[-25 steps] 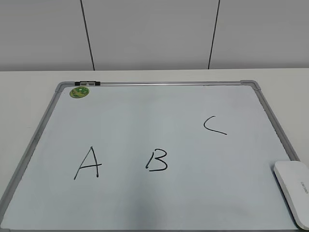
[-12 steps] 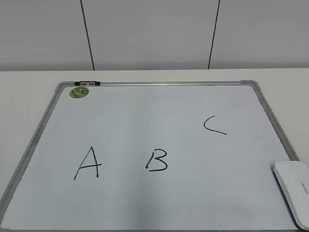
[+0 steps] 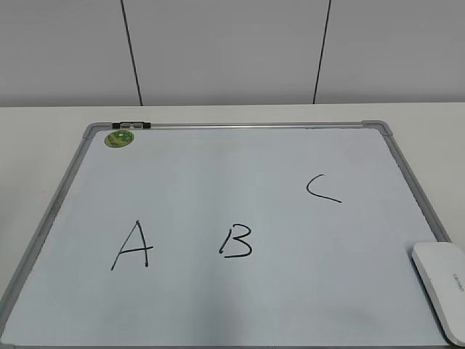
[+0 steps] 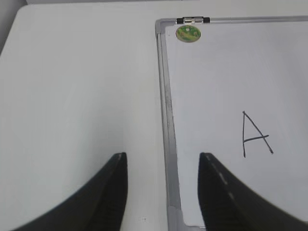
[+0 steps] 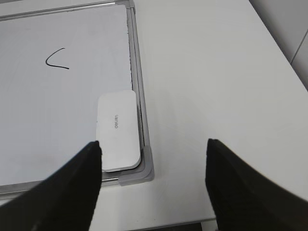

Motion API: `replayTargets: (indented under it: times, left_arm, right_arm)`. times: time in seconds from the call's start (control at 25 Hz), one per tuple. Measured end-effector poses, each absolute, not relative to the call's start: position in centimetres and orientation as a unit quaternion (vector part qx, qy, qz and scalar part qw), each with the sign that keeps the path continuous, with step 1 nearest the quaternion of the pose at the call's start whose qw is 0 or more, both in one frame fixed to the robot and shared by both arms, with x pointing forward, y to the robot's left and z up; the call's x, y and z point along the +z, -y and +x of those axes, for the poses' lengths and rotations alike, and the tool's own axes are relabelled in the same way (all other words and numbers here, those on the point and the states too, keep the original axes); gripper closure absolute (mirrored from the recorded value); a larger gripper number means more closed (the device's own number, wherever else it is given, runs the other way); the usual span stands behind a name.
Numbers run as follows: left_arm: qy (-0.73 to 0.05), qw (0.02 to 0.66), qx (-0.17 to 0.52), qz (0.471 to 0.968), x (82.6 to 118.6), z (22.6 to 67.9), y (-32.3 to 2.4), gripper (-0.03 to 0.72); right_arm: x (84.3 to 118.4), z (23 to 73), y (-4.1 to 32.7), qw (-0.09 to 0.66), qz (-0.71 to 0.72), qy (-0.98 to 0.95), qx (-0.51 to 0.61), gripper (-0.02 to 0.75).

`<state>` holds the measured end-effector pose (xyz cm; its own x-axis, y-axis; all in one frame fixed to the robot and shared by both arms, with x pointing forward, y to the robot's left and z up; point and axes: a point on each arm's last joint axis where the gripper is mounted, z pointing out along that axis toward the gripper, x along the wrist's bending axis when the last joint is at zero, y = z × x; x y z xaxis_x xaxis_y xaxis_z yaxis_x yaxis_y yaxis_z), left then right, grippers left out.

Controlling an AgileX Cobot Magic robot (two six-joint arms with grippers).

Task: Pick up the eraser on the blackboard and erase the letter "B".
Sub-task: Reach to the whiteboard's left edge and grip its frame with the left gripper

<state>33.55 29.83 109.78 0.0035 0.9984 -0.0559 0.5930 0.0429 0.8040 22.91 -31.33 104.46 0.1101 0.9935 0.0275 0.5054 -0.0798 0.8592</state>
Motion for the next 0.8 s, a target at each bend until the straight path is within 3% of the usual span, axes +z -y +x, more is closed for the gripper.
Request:
replayTargets:
  times: [0.44, 0.8]
  left_arm:
    - [-0.681, 0.260, 0.206, 0.653, 109.8, 43.7, -29.7, 0.341]
    - [-0.682, 0.218, 0.156, 0.681, 110.1, 48.6, -28.8, 0.341]
  right_arm:
    - [104.5, 22.9, 31.3, 0.360, 0.652, -0.575, 0.339, 0.237]
    - [104.5, 22.9, 31.3, 0.360, 0.652, -0.575, 0.339, 0.237]
